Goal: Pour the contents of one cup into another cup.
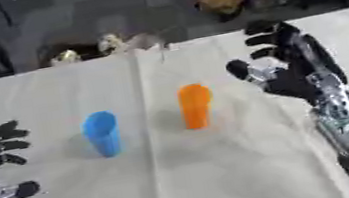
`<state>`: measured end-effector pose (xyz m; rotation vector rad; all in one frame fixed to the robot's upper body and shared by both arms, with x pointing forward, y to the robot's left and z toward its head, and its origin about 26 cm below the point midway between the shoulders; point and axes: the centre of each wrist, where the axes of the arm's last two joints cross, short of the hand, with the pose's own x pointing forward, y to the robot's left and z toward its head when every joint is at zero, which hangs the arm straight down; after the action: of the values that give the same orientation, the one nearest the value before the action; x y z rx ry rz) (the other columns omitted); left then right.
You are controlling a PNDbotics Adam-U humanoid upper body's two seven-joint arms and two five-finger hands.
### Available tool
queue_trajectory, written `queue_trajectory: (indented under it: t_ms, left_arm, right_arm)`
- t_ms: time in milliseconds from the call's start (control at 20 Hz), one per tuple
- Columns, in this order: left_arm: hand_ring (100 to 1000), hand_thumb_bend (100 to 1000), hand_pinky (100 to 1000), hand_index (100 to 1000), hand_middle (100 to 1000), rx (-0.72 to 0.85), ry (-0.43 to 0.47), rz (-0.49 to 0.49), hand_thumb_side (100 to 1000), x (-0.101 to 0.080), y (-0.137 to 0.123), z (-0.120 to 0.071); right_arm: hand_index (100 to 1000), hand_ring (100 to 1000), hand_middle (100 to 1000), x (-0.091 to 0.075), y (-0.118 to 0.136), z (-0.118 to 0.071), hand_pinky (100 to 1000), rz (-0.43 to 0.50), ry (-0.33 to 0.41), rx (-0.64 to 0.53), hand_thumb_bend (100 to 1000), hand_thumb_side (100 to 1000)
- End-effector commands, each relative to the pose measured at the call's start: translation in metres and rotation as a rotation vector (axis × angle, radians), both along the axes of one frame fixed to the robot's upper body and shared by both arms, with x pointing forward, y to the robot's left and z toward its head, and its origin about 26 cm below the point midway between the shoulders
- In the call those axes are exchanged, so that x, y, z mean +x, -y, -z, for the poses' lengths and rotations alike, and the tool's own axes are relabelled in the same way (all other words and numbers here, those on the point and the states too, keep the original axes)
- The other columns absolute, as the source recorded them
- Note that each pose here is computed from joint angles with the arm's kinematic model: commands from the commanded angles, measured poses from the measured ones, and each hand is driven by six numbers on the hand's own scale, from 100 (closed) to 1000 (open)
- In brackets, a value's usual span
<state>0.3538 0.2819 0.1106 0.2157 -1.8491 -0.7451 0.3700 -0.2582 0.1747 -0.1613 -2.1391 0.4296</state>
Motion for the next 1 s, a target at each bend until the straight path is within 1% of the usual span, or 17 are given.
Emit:
queue_trajectory:
  t_ms: [50,250,300,400,450,500,900,950,1000]
  left_arm:
    - [764,1000,621,942,777,0.030,0.019,0.008,412,0.003,0.005,-0.004]
    - [756,1000,606,940,774,0.026,0.022,0.007,417,0.006,0.011,0.000]
    - [756,1000,608,940,775,0.026,0.022,0.007,423,0.007,0.012,0.000]
    - [756,1000,608,940,775,0.028,0.023,0.009,425,0.009,0.014,0.001]
    - [757,1000,609,941,776,0.030,0.023,0.009,431,0.010,0.015,0.001]
    - [757,1000,610,941,776,0.034,0.022,0.009,436,0.011,0.016,0.001]
    - [755,1000,595,939,774,0.043,0.026,-0.019,446,0.019,0.020,0.001]
    - [752,1000,544,934,770,0.040,0.027,-0.023,449,0.020,0.021,0.001]
    - [752,1000,542,934,770,0.036,0.031,-0.031,448,0.023,0.023,-0.001]
  right_arm:
    - [813,770,753,0.001,-0.001,-0.008,687,-0.013,0.020,-0.011,697,422]
    - [810,766,750,0.002,-0.003,-0.005,685,-0.021,0.008,-0.024,721,392]
    - [808,765,749,0.002,-0.003,-0.004,685,-0.020,0.005,-0.029,754,379]
    - [808,765,748,0.002,-0.003,-0.003,685,-0.016,-0.003,-0.045,788,371]
    - [807,765,749,0.003,-0.003,-0.003,684,-0.013,-0.006,-0.053,828,360]
    - [807,764,748,0.003,-0.003,-0.002,684,-0.008,-0.009,-0.062,835,349]
    - [807,764,748,0.003,0.000,0.004,683,0.016,-0.026,-0.077,837,360]
    - [808,764,748,0.003,-0.001,0.005,683,0.015,-0.029,-0.076,830,367]
    - [808,764,748,0.003,-0.001,0.006,683,0.012,-0.033,-0.074,829,372]
